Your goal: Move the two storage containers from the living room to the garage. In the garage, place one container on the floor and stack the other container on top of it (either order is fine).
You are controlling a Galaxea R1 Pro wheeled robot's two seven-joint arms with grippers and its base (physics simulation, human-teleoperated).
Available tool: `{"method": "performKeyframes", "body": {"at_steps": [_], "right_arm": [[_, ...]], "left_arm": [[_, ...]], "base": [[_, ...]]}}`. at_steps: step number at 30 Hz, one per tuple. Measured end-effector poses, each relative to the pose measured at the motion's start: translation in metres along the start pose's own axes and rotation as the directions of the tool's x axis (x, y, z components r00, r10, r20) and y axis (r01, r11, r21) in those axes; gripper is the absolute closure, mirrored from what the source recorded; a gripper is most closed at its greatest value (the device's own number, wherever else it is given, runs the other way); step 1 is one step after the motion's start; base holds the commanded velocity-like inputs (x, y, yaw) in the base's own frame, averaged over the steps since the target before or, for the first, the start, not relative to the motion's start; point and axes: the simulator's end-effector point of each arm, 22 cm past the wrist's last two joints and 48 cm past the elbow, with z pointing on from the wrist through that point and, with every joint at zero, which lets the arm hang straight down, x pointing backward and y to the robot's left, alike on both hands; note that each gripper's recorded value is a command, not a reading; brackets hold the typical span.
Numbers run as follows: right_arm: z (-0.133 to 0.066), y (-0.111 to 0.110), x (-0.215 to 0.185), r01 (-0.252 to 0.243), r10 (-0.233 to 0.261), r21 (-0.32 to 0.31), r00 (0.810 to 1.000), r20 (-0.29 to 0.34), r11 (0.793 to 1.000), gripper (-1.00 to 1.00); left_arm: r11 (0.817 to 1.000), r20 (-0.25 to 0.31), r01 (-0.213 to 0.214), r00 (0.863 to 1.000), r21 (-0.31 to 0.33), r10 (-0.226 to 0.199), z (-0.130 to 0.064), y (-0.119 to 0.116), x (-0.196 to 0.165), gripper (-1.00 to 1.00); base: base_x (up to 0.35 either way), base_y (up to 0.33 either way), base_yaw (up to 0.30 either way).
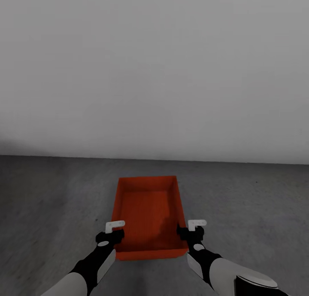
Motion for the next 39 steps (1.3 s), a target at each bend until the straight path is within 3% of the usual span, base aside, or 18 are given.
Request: {"method": "performKeyframes", "body": {"at_steps": [8, 39], "right_arm": [[0.000, 0.000, 0.000, -0.001, 0.001, 0.001, 1.000, -0.001, 1.000, -1.00], [-0.038, -0.006, -0.045, -0.002, 0.002, 0.007, 1.000, -0.003, 1.000, -1.00]], "left_arm": [[1.000, 0.000, 0.001, 1.000, -0.002, -0.001, 0.000, 0.000, 0.000, -1.00], [1.000, 0.000, 0.004, 1.000, 0.000, -0.004, -0.045, 0.004, -0.039, -1.00]], "base": [[0.000, 0.000, 0.000], [0.000, 0.000, 0.000]]}}
